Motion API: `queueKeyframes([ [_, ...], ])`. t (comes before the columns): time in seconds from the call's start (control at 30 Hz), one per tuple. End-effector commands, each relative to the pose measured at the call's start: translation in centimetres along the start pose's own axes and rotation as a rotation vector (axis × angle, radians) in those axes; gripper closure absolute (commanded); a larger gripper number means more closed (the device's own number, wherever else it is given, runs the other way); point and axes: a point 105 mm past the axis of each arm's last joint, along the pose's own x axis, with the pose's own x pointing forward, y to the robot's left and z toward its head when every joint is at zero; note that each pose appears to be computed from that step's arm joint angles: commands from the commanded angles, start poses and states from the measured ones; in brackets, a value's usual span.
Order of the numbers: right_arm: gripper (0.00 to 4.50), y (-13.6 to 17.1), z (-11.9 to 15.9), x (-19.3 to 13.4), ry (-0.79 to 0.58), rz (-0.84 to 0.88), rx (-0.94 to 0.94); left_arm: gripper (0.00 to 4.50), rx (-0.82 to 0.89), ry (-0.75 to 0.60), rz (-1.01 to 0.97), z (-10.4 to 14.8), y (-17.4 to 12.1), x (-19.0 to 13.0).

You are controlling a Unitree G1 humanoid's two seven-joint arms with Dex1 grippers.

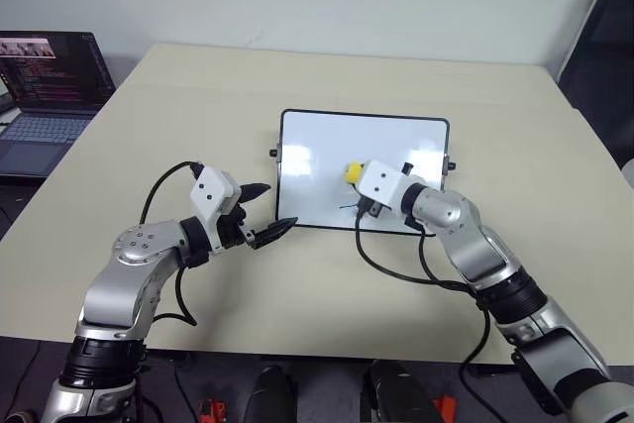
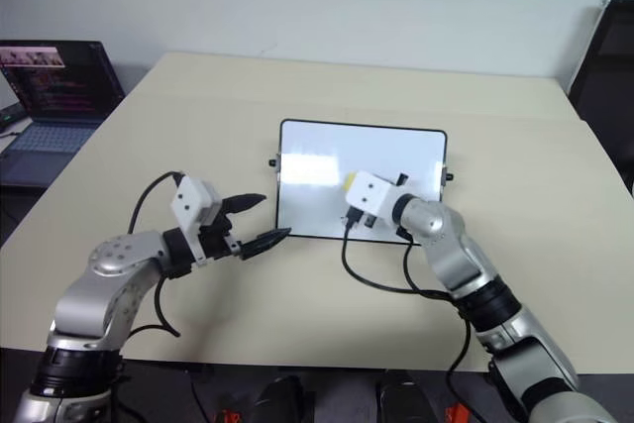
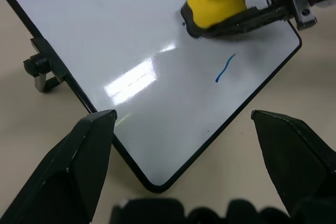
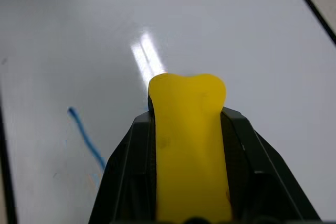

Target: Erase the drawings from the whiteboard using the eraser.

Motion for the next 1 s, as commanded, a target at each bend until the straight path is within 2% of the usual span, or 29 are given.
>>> queueKeyframes([
  [0.03,3.2,0.4,-1.5,0.0,0.065,0.03,-0.036,0.0,0.054,-0.025,-0.014,1.1,-0.3,0.0],
  [0.13,3.2,-3.2,-1.1,0.2,0.063,-0.139,-0.051,0.0,0.051,-0.025,-0.021,0.9,-0.4,0.1],
  [0.23,3.2,-4.6,0.0,0.5,0.024,-0.199,-0.033,0.0,0.048,-0.024,-0.027,0.8,-0.6,0.2],
  [0.37,3.2,-3.0,0.7,1.6,-0.002,-0.119,-0.008,0.0,0.044,-0.023,-0.034,0.6,-0.8,0.3],
  [0.57,3.2,1.0,0.0,1.7,0.033,0.116,-0.041,0.0,0.039,-0.019,-0.033,-0.2,-0.7,0.0],
  [0.77,3.2,-3.9,-0.7,1.2,0.078,-0.139,-0.039,0.0,0.038,-0.016,-0.029,-1.1,-0.3,-0.3],
  [0.87,3.2,-4.6,-1.2,0.7,0.099,-0.161,-0.035,0.0,0.039,-0.018,-0.03,-1.4,-0.2,-0.4],
  [1.0,3.2,-3.6,-2.8,-0.5,0.141,-0.102,-0.049,0.0,0.039,-0.02,-0.035,-1.6,-0.3,-0.3],
])
